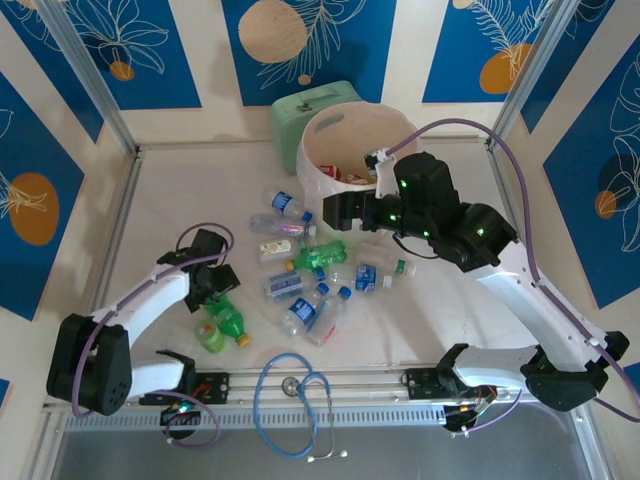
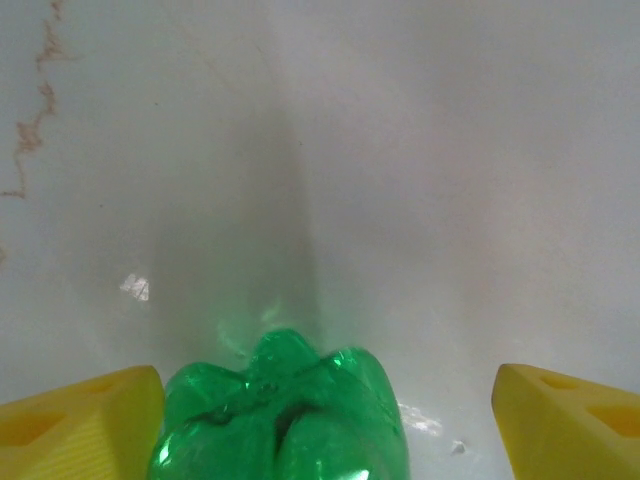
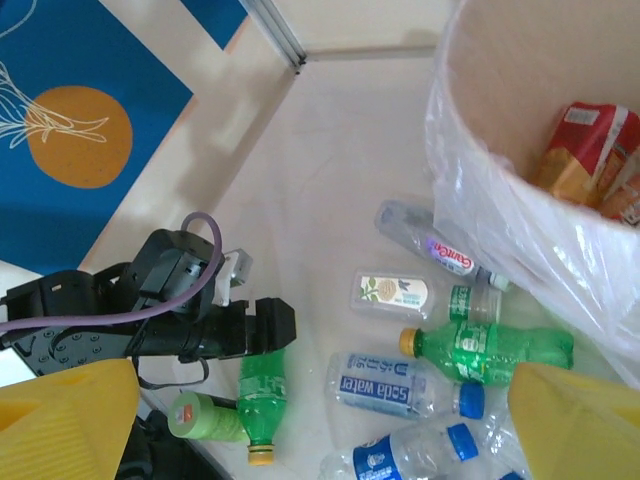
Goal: Put the plastic bottles in the bin
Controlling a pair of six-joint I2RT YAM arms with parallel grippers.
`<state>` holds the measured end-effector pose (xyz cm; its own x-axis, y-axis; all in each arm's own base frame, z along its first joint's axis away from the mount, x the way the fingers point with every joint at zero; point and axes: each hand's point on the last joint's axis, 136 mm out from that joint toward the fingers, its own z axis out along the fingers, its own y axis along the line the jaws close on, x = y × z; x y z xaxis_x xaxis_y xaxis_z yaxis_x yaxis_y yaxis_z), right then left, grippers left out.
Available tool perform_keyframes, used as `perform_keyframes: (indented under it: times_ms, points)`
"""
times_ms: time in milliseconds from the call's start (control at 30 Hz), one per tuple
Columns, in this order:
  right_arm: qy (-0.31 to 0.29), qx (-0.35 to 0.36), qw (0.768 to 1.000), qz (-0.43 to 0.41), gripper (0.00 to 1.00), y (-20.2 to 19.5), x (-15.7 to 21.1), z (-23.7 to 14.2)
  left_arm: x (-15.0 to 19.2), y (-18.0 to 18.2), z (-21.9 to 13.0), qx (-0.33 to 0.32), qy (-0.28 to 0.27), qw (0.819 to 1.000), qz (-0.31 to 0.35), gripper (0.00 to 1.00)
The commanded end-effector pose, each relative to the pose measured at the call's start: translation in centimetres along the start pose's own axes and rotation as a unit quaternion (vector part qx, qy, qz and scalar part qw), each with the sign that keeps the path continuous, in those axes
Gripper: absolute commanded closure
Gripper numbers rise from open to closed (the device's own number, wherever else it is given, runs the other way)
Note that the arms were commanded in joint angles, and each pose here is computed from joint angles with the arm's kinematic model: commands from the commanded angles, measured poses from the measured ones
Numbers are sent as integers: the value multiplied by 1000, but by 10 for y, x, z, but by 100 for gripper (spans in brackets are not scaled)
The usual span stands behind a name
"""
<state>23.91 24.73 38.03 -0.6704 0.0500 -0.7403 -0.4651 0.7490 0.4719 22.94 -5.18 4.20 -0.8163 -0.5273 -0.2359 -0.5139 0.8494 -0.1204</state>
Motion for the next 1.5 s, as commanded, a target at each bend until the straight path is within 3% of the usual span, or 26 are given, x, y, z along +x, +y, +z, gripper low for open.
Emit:
perform_keyframes:
  times_ms: [0, 433, 867, 1067, 1233, 1467]
  points:
    - [-4, 6, 1000, 18, 5, -5, 7, -12, 2, 1, 10, 2, 8, 1000, -14, 18]
    - [-1, 23, 999, 34, 5, -15, 17, -12, 6, -5, 21, 10, 26, 1000, -11, 32]
    - [0, 25, 999, 44, 6, -17, 22, -14, -6, -20, 6, 35, 16, 999, -7, 43]
    - [17, 1, 999, 38, 6, -3, 26, -7, -36, -44, -41, 88, -26, 996, -8, 45]
    - [65, -68, 995, 28, 6, 31, 37, 9, -63, -69, -99, 153, -66, 986, -5, 45]
    - [144, -128, 981, 17, 1, 71, 67, 48, -81, -122, -189, 323, -90, 942, -9, 46]
